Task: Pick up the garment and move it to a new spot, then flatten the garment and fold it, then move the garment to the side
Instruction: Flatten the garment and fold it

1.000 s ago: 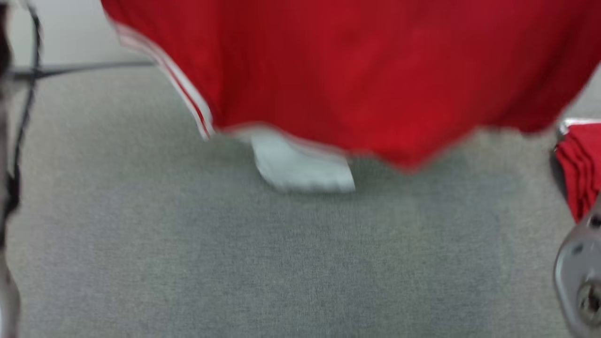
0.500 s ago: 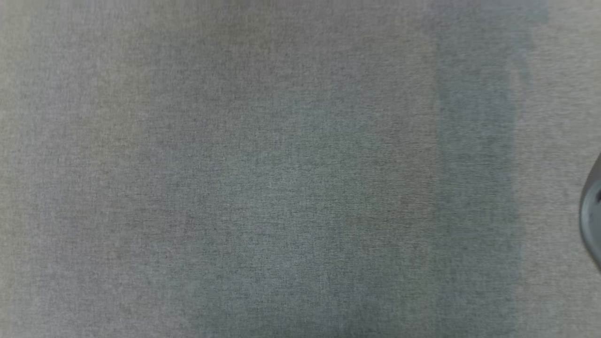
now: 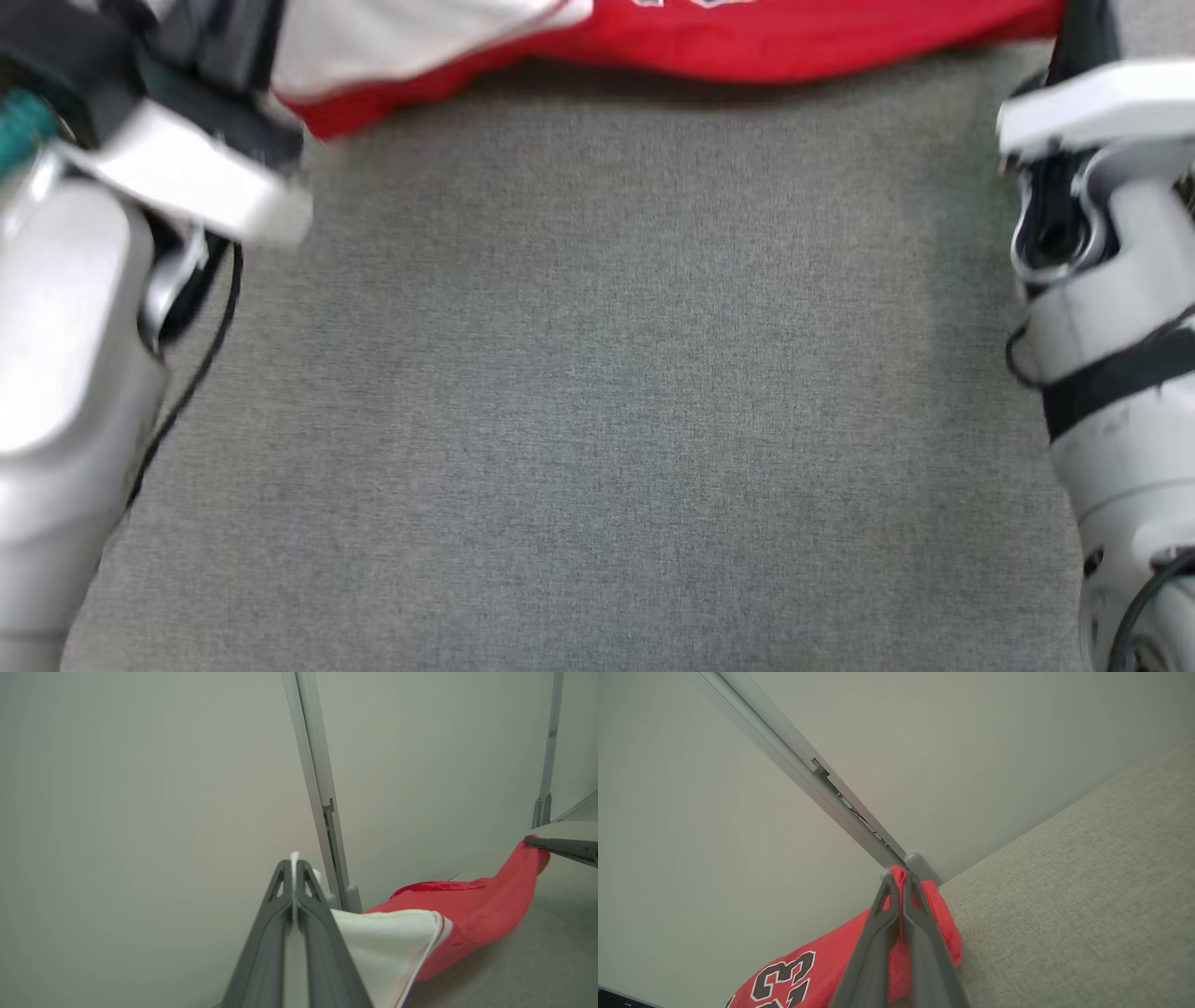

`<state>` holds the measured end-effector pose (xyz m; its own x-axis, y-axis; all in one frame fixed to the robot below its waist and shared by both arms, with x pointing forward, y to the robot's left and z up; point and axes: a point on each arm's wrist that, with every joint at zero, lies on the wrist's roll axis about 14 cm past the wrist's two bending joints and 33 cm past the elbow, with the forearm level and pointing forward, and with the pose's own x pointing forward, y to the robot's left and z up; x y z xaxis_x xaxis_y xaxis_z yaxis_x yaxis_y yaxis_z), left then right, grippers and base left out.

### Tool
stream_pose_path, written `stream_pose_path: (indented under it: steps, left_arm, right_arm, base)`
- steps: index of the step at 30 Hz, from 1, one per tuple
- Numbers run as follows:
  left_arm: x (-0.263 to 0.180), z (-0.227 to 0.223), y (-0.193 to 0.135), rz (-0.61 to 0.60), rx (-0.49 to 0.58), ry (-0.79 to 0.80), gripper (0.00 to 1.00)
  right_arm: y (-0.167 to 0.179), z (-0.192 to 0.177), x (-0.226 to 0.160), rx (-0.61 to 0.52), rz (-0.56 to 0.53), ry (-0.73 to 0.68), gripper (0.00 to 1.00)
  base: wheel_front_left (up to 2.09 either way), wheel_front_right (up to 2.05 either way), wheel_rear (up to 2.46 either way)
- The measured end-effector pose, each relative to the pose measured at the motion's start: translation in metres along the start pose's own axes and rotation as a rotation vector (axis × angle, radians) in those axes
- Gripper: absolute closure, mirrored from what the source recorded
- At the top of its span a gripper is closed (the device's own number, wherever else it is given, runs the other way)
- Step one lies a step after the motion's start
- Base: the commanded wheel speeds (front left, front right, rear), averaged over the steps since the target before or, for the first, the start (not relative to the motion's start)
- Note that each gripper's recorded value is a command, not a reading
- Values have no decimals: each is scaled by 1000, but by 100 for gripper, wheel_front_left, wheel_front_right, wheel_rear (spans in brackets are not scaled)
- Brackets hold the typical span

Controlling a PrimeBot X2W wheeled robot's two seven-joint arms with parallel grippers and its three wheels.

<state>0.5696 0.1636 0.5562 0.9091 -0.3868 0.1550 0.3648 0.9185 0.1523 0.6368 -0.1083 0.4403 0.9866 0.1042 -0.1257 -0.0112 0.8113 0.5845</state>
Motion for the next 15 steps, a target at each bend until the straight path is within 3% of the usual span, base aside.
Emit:
stream_pose_path:
  steps: [6,15]
  left_arm:
    - [-67,-42,-16,-35,21,184,100]
    - [-144,-67,-51,-135,73,359,100]
  right_arm:
    - [-16,-29,-46,-6,-43,125,100]
    - [-26,-37,-114,-45,-61,239,100]
  base:
    - [0,0,0]
    - [0,0,0]
